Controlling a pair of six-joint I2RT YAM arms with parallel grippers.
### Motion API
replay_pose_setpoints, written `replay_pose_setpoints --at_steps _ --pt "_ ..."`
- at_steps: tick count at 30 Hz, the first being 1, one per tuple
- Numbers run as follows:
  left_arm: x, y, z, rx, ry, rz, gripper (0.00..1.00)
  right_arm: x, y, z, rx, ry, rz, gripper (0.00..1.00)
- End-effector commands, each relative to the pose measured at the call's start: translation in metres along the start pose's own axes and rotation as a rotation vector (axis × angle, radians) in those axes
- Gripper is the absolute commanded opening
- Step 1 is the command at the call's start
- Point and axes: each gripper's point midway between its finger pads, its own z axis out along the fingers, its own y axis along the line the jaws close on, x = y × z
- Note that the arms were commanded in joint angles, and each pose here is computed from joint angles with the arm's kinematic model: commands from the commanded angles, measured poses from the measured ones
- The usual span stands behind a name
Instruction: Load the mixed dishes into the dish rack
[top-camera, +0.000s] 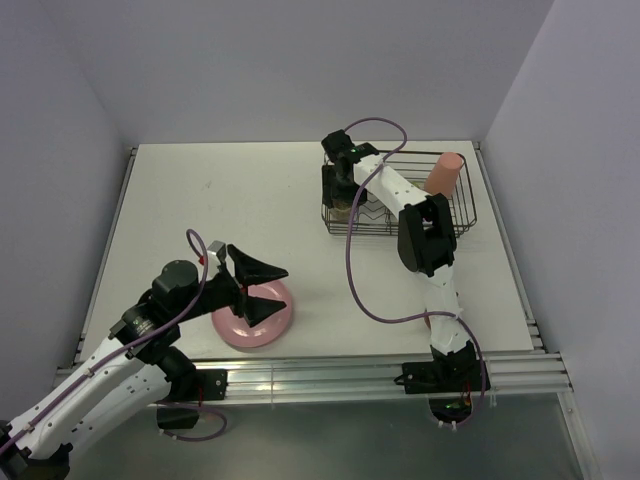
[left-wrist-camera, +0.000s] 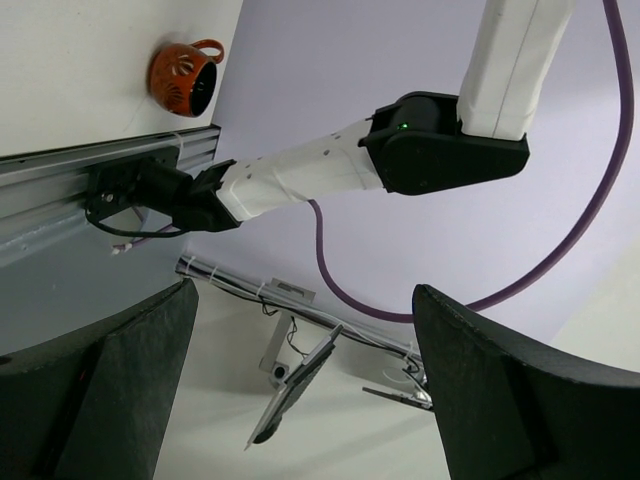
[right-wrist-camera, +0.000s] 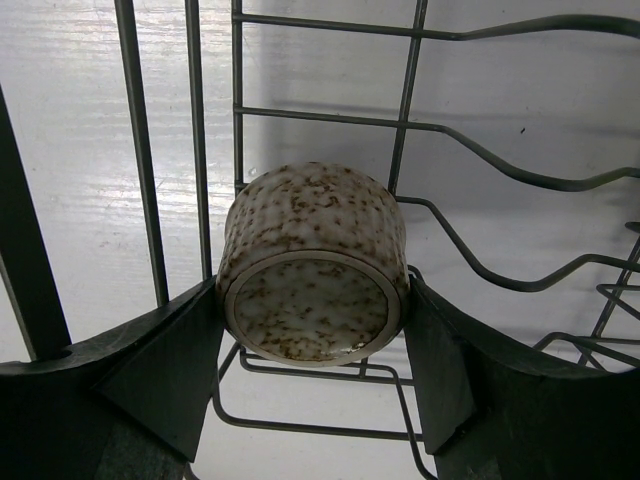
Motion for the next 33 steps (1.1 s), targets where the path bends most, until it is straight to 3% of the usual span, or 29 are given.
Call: replay_pose_setpoints --at_steps 1,4,6,8,20,33 --pt "-0.001 -0.004 -0.001 -0.008 -0.017 0.017 0.95 -0.005 0.006 -0.009 -0.004 -0.029 0.003 0.27" --pt "0.001 -0.002 0.001 -0.056 -0.005 0.068 0.95 -0.008 0.009 -0.017 -0.017 -0.048 0.004 0.43" --pt "0.002 -0.007 0.003 -0.077 0.003 0.094 0.95 -0.01 0.011 -0.021 -0.025 -0.054 0.005 0.6" --pt "0.002 -0.005 0.005 -0.108 0.005 0.131 0.95 -0.014 0.012 -0.024 -0.029 -0.062 0.006 0.69" --pt "0.011 -0.005 0.008 -0.146 0.033 0.171 0.96 -0.027 0.011 -0.038 -0.031 -0.103 0.0 0.8" --pt "0.018 0.005 0.011 -0.148 0.052 0.149 0.96 -0.041 0.016 -0.066 -0.084 -0.175 0.011 0.81"
